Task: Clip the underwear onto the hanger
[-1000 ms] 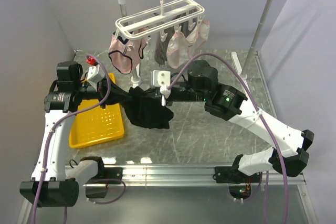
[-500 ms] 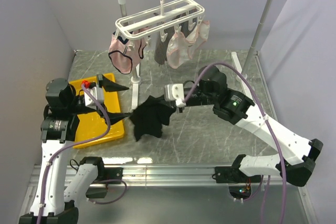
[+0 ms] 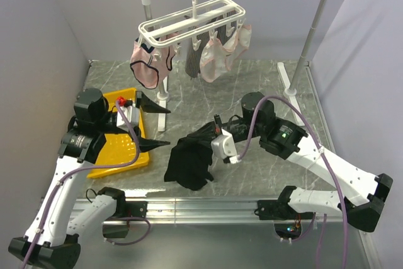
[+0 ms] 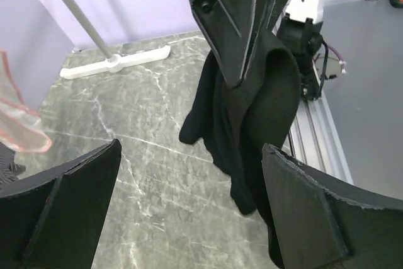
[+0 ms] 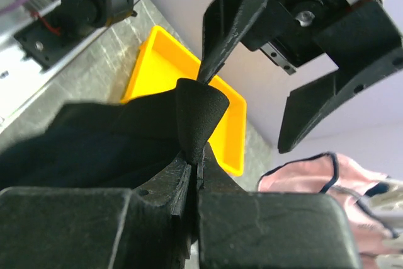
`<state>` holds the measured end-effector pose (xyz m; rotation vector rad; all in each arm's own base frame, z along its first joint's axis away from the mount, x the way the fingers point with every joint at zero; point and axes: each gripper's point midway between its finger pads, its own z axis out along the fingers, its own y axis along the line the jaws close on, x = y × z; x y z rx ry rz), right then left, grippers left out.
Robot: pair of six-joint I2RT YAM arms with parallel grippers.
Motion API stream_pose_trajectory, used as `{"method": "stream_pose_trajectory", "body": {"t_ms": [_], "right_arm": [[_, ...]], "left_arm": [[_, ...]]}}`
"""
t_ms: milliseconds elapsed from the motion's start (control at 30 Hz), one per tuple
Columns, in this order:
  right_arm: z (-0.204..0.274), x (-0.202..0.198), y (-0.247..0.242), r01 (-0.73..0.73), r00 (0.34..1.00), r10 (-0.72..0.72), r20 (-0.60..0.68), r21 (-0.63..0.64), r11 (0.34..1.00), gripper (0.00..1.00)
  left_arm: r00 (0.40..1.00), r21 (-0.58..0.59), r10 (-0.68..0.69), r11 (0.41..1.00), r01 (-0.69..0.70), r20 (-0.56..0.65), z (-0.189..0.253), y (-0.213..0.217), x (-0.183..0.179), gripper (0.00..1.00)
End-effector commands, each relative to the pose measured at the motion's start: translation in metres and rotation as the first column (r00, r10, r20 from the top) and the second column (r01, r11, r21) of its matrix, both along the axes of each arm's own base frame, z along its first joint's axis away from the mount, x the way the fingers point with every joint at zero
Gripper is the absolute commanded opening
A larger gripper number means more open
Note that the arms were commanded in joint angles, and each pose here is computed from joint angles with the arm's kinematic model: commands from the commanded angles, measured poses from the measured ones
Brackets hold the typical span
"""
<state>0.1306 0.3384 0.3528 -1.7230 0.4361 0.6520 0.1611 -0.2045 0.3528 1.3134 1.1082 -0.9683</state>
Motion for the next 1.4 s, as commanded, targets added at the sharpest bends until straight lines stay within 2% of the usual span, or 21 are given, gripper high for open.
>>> {"method": "stream_pose_trajectory", "body": {"t_ms": [0, 67, 100, 167, 200, 267, 333, 400, 433, 467, 567, 767, 800, 900, 967, 1100, 1133, 1200, 1367], "right_arm": [[0.026, -0.013, -0.005, -0.103, 0.968, 0.077, 0.24, 0.098, 0.99, 0.0], [0.025, -0.015, -0.006, -0.116, 0.959, 0.086, 0.27, 0.097, 0.988, 0.0], [0.024, -0.015, -0.007, -0.125, 0.951, 0.091, 0.295, 0.098, 0.987, 0.0], [0.023, -0.016, -0.008, -0.139, 0.936, 0.098, 0.339, 0.099, 0.985, 0.0], [0.024, -0.017, -0.008, -0.146, 0.928, 0.1, 0.36, 0.105, 0.984, 0.0], [0.021, -0.018, -0.009, -0.159, 0.906, 0.1, 0.411, 0.111, 0.981, 0.0], [0.02, -0.016, -0.01, -0.15, 0.899, 0.091, 0.428, 0.108, 0.983, 0.0], [0.019, -0.013, -0.007, -0.125, 0.928, 0.085, 0.363, 0.089, 0.988, 0.0], [0.029, -0.009, -0.004, -0.109, 0.936, 0.071, 0.346, 0.091, 0.99, 0.0], [0.029, -0.007, -0.003, -0.093, 0.944, 0.063, 0.324, 0.079, 0.992, 0.0], [0.041, -0.003, -0.001, -0.054, 0.963, 0.022, 0.268, 0.11, 0.992, 0.0], [0.049, -0.003, 0.001, -0.02, 0.982, 0.0, 0.188, 0.109, 0.994, 0.0], [0.053, -0.004, 0.0, -0.021, 0.986, 0.001, 0.17, 0.113, 0.993, 0.0], [0.059, -0.012, -0.001, -0.043, 0.991, 0.026, 0.132, 0.124, 0.991, 0.0], [0.061, -0.018, -0.005, -0.066, 0.989, 0.048, 0.139, 0.126, 0.99, 0.0], [0.055, -0.03, -0.011, -0.106, 0.983, 0.086, 0.161, 0.12, 0.987, 0.0], [0.055, -0.032, -0.012, -0.111, 0.982, 0.091, 0.167, 0.119, 0.987, 0.0], [0.05, -0.032, -0.011, -0.12, 0.98, 0.099, 0.175, 0.112, 0.986, 0.0], [0.056, -0.034, -0.008, -0.138, 0.977, 0.113, 0.178, 0.135, 0.981, 0.0]], "left_arm": [[0.998, 0.033, -0.028, 0.999, 0.026, 0.065, 0.001, 0.002, -0.011, 0.99], [0.995, 0.044, -0.052, 0.998, 0.048, 0.08, 0.002, 0.003, -0.016, 0.99], [0.997, 0.049, -0.061, 0.997, 0.059, 0.041, -0.002, 0.003, -0.02, 0.99], [0.997, 0.042, -0.079, 0.996, 0.079, 0.011, -0.002, 0.002, -0.024, 0.95], [0.997, 0.043, -0.082, 0.996, 0.082, 0.0, -0.004, 0.003, -0.027, 0.9], [0.997, 0.047, -0.08, 0.996, 0.08, -0.003, -0.007, 0.003, -0.028, 0.88], [0.997, 0.04, -0.082, 0.996, 0.081, 0.009, -0.005, 0.003, -0.03, 0.94], [0.995, 0.018, -0.077, 0.997, 0.078, -0.057, -0.004, 0.003, -0.035, 0.99], [0.997, -0.002, -0.069, 0.998, 0.069, -0.019, -0.002, 0.001, -0.028, 0.99], [0.994, -0.016, -0.055, 0.998, 0.054, -0.09, -0.002, -0.001, -0.031, 0.99], [0.999, -0.055, -0.018, 0.998, 0.016, -0.04, -0.001, -0.004, -0.032, 0.99], [0.991, -0.02, -0.04, 0.999, 0.037, -0.125, -0.018, -0.018, -0.032, 0.99], [0.996, -0.044, -0.029, 0.999, 0.026, -0.084, -0.011, -0.019, -0.029, 0.99], [0.995, -0.084, 0.017, 0.996, -0.025, -0.096, -0.006, -0.024, -0.018, 0.99], [0.995, -0.074, 0.011, 0.997, -0.019, -0.102, -0.008, -0.026, -0.015, 0.96], [0.99, -0.066, -0.058, 0.997, 0.05, -0.129, -0.008, -0.03, -0.02, 0.76], [0.992, -0.088, -0.073, 0.994, 0.064, -0.105, -0.003, -0.032, -0.021, 0.72], [0.977, -0.103, -0.129, 0.988, 0.113, -0.167, -0.002, -0.034, -0.03, 0.64], [0.959, -0.082, -0.21, 0.977, 0.198, -0.192, -0.008, -0.045, -0.045, 0.66]]}}
